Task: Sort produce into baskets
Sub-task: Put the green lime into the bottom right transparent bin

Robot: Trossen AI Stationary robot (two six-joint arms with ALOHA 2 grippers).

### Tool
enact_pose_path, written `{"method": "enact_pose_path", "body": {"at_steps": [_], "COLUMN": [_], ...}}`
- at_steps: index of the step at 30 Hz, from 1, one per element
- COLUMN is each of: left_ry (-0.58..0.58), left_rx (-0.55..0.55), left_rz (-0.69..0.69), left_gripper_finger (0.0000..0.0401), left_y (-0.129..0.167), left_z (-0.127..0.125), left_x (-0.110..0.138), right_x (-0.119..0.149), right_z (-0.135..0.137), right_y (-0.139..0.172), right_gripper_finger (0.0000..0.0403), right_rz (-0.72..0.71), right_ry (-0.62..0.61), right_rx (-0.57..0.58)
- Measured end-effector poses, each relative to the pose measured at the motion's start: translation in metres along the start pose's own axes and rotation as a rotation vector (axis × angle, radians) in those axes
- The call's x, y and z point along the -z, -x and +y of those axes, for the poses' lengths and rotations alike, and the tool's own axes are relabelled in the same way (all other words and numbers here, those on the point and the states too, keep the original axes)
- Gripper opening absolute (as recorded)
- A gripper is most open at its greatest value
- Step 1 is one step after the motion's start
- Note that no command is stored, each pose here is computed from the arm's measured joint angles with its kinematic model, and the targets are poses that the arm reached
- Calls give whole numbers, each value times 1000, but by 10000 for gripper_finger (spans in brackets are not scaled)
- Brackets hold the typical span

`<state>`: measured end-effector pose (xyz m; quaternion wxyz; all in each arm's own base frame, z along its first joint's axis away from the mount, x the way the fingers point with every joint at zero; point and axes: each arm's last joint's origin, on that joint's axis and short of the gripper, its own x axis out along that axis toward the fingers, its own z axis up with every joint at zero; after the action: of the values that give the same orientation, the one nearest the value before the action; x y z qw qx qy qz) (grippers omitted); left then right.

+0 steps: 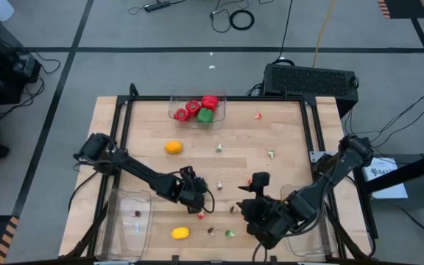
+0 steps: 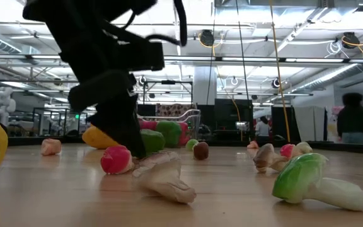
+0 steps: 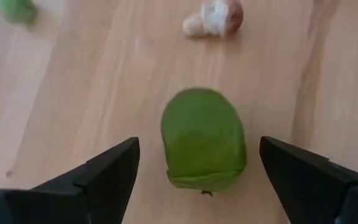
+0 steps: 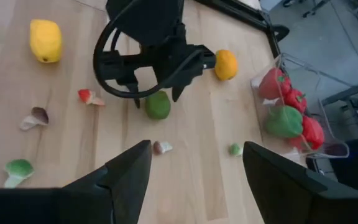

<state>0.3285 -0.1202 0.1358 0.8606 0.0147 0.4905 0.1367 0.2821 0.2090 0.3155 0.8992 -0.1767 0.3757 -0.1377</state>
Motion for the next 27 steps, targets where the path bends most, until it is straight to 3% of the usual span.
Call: {"method": "enact_pose_path", "body": {"at_steps": [7,20,27], "left_ry": [-24,-52,-52], "left_rx": [15,14,8], "left_rz": [22,23,23], "left_gripper_finger": [326,216,183], "left_y": [-9,-9,-9], "left_z": [4,4,4], "left_x": [-1,-1,-1], "right_x": [2,5,8], "right_z": [6,14,20], "right_y": [-7,2,9], "right_gripper_finger": [247,247,247], "right_rz": [21,7,-2], "right_ry": [18,-52,-91], "right_rx": [0,-22,-40]}}
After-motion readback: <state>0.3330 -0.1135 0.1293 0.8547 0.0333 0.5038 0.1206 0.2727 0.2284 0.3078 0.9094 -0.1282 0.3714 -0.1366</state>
